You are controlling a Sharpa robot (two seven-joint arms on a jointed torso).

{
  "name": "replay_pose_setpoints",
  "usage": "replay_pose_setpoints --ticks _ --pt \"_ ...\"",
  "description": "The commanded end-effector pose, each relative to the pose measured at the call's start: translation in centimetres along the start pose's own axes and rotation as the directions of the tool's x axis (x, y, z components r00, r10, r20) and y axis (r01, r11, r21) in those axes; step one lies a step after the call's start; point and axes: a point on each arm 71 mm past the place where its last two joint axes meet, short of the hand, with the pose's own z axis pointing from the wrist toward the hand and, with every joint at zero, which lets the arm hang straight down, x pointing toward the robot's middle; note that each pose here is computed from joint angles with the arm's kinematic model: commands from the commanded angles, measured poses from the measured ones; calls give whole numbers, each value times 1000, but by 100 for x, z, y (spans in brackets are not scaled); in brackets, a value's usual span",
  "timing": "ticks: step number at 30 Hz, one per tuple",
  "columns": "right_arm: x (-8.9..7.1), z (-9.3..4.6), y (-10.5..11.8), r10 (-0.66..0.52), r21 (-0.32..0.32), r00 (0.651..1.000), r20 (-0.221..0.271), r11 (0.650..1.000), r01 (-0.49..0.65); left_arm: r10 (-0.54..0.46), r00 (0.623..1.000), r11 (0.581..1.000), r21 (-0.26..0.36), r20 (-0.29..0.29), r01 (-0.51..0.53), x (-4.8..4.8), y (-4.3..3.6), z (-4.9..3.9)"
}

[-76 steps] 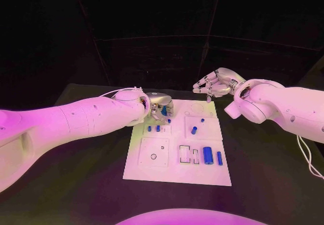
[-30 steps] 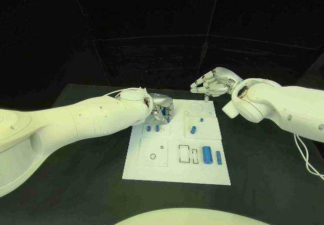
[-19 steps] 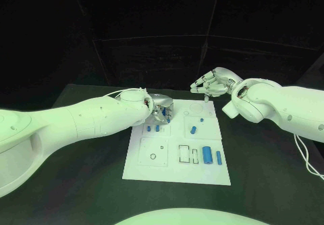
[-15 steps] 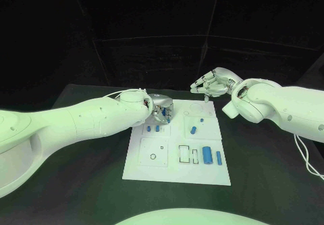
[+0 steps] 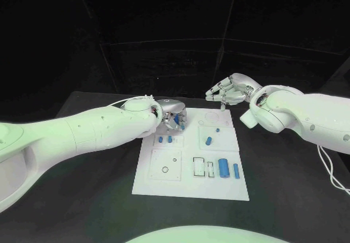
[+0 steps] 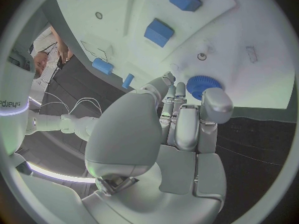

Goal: Assemble the parts on the task board

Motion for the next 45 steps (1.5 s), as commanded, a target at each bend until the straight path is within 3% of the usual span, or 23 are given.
replay_pose_setpoints --ticks 1,9,23,30,45 --pt "-15 2 13 -3 -7 1000 8 1000 3 -32 999 999 18 38 31 -49 -17 -20" --pt "-23 1 4 -4 -5 1000 8 1000 4 -57 998 998 25 42 56 -76 0 -122" --pt "-42 -3 -14 -5 0 1000 12 1000 5 -90 995 995 -40 48 92 -93 265 -358" --pt "-47 -4 -19 -5 2 1000 12 1000 5 -99 994 993 -64 47 102 -91 358 -444" --pt "-52 -6 -24 -7 3 1000 13 1000 6 -105 994 988 -108 17 107 -71 462 -499"
